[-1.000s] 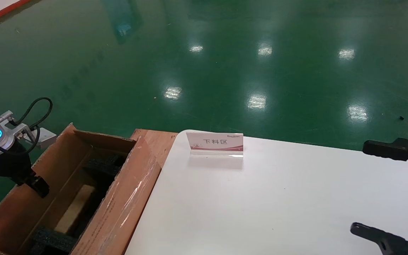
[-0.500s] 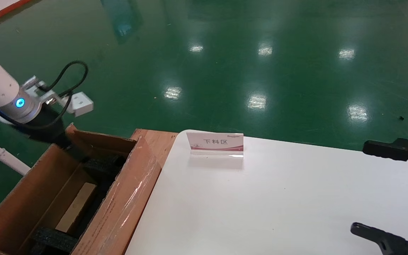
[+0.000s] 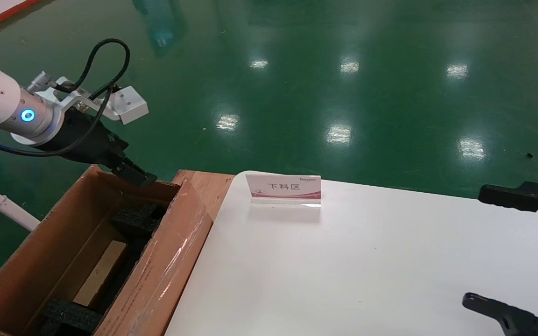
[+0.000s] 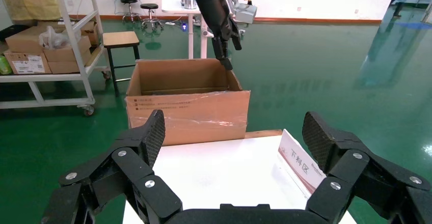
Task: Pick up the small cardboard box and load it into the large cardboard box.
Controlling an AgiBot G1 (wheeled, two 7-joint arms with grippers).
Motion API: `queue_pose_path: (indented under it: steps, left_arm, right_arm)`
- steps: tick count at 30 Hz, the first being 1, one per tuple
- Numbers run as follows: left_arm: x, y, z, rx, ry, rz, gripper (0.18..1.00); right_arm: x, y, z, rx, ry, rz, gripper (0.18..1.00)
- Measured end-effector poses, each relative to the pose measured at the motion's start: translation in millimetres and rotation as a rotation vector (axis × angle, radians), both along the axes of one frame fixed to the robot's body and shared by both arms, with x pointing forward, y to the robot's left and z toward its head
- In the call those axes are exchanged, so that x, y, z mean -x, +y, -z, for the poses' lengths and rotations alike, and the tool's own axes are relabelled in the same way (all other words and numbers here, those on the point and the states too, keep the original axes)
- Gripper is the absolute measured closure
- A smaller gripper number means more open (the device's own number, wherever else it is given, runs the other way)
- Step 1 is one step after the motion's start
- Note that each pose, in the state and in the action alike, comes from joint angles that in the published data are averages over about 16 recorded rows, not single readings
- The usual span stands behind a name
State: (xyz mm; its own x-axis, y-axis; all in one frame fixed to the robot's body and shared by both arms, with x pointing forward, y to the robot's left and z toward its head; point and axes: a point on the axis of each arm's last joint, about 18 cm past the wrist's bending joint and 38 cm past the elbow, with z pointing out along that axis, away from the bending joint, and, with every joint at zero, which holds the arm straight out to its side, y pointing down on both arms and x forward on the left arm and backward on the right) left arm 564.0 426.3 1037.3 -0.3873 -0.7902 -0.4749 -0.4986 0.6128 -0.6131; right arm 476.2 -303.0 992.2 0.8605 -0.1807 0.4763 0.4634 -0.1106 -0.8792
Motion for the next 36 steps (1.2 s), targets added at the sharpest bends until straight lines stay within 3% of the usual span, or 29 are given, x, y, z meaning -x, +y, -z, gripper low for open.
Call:
queue_pose_path:
  steps: [20,36]
  left_arm:
    - [-3.6,-113.2,39.2,0.182,0.067,0.522,0.184]
    - [25.6,-156.9,48.4,0.38,-0.031,0.91,0.184]
  right_arm:
    - [0.0,0.0,0.0,0.0,0.0,0.0,0.178]
    - [0.3,0.3,0.1,0.001,0.0,-0.001,0.178]
